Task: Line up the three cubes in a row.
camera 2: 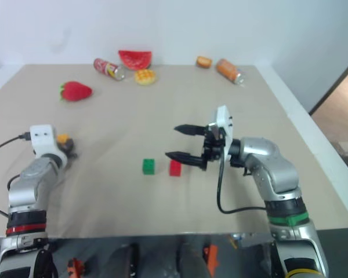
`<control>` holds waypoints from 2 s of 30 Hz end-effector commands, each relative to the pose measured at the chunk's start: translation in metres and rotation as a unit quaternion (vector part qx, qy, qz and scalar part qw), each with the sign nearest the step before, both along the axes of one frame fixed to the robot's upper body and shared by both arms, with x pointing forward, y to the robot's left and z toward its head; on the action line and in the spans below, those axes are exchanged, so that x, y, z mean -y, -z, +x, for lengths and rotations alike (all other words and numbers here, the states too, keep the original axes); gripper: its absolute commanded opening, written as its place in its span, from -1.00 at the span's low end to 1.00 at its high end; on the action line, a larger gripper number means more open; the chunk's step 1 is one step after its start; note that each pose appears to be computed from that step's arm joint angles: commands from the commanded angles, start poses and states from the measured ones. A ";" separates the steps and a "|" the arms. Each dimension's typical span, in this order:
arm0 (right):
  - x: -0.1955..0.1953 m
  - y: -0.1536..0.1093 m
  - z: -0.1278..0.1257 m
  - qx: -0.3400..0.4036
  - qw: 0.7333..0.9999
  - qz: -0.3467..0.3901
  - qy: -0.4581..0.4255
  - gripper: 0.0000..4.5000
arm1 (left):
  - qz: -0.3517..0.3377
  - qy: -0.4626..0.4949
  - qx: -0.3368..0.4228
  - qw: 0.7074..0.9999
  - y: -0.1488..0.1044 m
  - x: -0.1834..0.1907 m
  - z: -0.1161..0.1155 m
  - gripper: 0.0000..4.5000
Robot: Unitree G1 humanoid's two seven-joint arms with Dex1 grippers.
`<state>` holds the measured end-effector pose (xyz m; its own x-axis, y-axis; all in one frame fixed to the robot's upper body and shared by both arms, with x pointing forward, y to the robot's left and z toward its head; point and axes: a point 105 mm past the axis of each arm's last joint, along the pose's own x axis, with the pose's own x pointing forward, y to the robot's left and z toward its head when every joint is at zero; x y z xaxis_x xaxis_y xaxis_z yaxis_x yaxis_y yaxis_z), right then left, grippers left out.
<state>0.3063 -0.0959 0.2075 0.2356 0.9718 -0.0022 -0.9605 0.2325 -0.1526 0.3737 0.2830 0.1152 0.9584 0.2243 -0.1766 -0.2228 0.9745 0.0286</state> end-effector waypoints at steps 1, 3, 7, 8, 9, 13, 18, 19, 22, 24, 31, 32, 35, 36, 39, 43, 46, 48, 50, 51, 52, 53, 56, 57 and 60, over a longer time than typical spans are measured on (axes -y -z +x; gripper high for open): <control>0.002 -0.013 -0.003 0.029 1.000 0.004 0.001 1.00 | 0.033 0.044 0.045 0.997 -0.023 0.011 0.005 -0.40; 0.003 -0.012 -0.003 0.028 1.000 0.000 0.000 1.00 | 0.041 0.173 0.095 0.979 -0.041 0.045 0.007 -0.40; 0.007 -0.012 -0.008 0.020 1.000 -0.009 -0.009 1.00 | 0.086 0.416 0.118 0.898 -0.041 0.092 -0.020 -0.40; 0.009 -0.012 -0.009 0.017 1.000 -0.014 -0.011 1.00 | 0.085 0.459 0.126 0.876 -0.041 0.096 -0.028 -0.40; 0.012 -0.011 -0.011 0.015 1.000 -0.017 -0.012 1.00 | 0.085 0.491 0.134 0.857 -0.042 0.098 -0.034 -0.40; 0.018 -0.011 -0.013 0.011 1.000 -0.022 -0.004 1.00 | 0.085 0.600 0.112 0.787 -0.031 0.105 -0.047 -0.40; 0.018 -0.011 -0.017 0.011 1.000 -0.020 0.003 1.00 | 0.093 0.682 0.073 0.722 -0.021 0.114 -0.046 -0.40; 0.018 -0.011 -0.017 0.012 1.000 -0.020 0.004 1.00 | 0.098 0.693 0.066 0.712 -0.020 0.115 -0.045 -0.40; 0.019 -0.010 -0.019 0.010 1.000 -0.020 0.010 1.00 | 0.109 0.715 0.054 0.689 -0.015 0.118 -0.042 -0.40; 0.020 -0.011 -0.021 0.007 1.000 -0.019 0.011 1.00 | 0.109 0.725 0.049 0.679 -0.014 0.120 -0.040 -0.40; 0.032 -0.003 -0.038 -0.036 0.999 -0.030 -0.008 1.00 | 0.097 0.751 0.036 0.652 -0.006 0.126 -0.042 -0.40; 0.034 0.000 -0.040 -0.042 0.998 -0.036 -0.009 1.00 | 0.096 0.753 0.034 0.650 -0.005 0.126 -0.043 -0.40; 0.041 0.010 -0.043 -0.045 0.997 -0.063 -0.006 1.00 | 0.094 0.752 0.035 0.651 -0.004 0.127 -0.043 -0.40; 0.043 0.010 -0.041 -0.046 0.997 -0.062 0.000 1.00 | 0.092 0.753 0.033 0.650 -0.003 0.127 -0.043 -0.40; 0.043 0.007 -0.038 -0.043 0.998 -0.055 0.008 1.00 | 0.089 0.755 0.028 0.649 0.000 0.125 -0.044 -0.40; 0.041 0.009 -0.037 -0.043 0.998 -0.055 0.007 1.00 | 0.092 0.751 0.025 0.653 -0.001 0.122 -0.041 -0.40; 0.040 0.010 -0.037 -0.042 0.997 -0.058 0.007 1.00 | 0.099 0.744 0.022 0.661 -0.003 0.116 -0.038 -0.40; 0.040 0.010 -0.037 -0.042 0.997 -0.058 0.007 1.00 | 0.103 0.739 0.018 0.665 -0.003 0.111 -0.035 -0.40; 0.040 0.010 -0.037 -0.042 0.997 -0.058 0.007 1.00 | 0.105 0.737 0.016 0.668 -0.005 0.109 -0.034 -0.40; 0.040 0.010 -0.037 -0.042 0.997 -0.057 0.006 1.00 | 0.106 0.736 0.015 0.668 -0.005 0.108 -0.033 -0.40; 0.040 0.010 -0.037 -0.042 0.997 -0.057 0.006 1.00 | 0.107 0.736 0.014 0.668 -0.005 0.107 -0.032 -0.40; 0.039 0.011 -0.037 -0.043 0.997 -0.057 0.006 1.00 | 0.108 0.736 0.014 0.668 -0.006 0.107 -0.032 -0.40; 0.039 0.011 -0.036 -0.043 0.997 -0.057 0.006 1.00 | 0.106 0.737 0.014 0.668 -0.007 0.108 -0.031 -0.40; 0.039 0.011 -0.036 -0.043 0.997 -0.057 0.006 1.00 | 0.105 0.737 0.015 0.667 -0.007 0.109 -0.031 -0.40; 0.039 0.011 -0.037 -0.043 0.997 -0.057 0.006 1.00 | 0.102 0.741 0.012 0.663 -0.005 0.111 -0.032 -0.40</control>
<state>0.2710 -0.1366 0.1888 0.2486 0.9576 -0.1458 -0.9683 0.2420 -0.0616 0.3395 0.1733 0.1089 0.1643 -0.9465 -0.2777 0.9781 0.1198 0.1704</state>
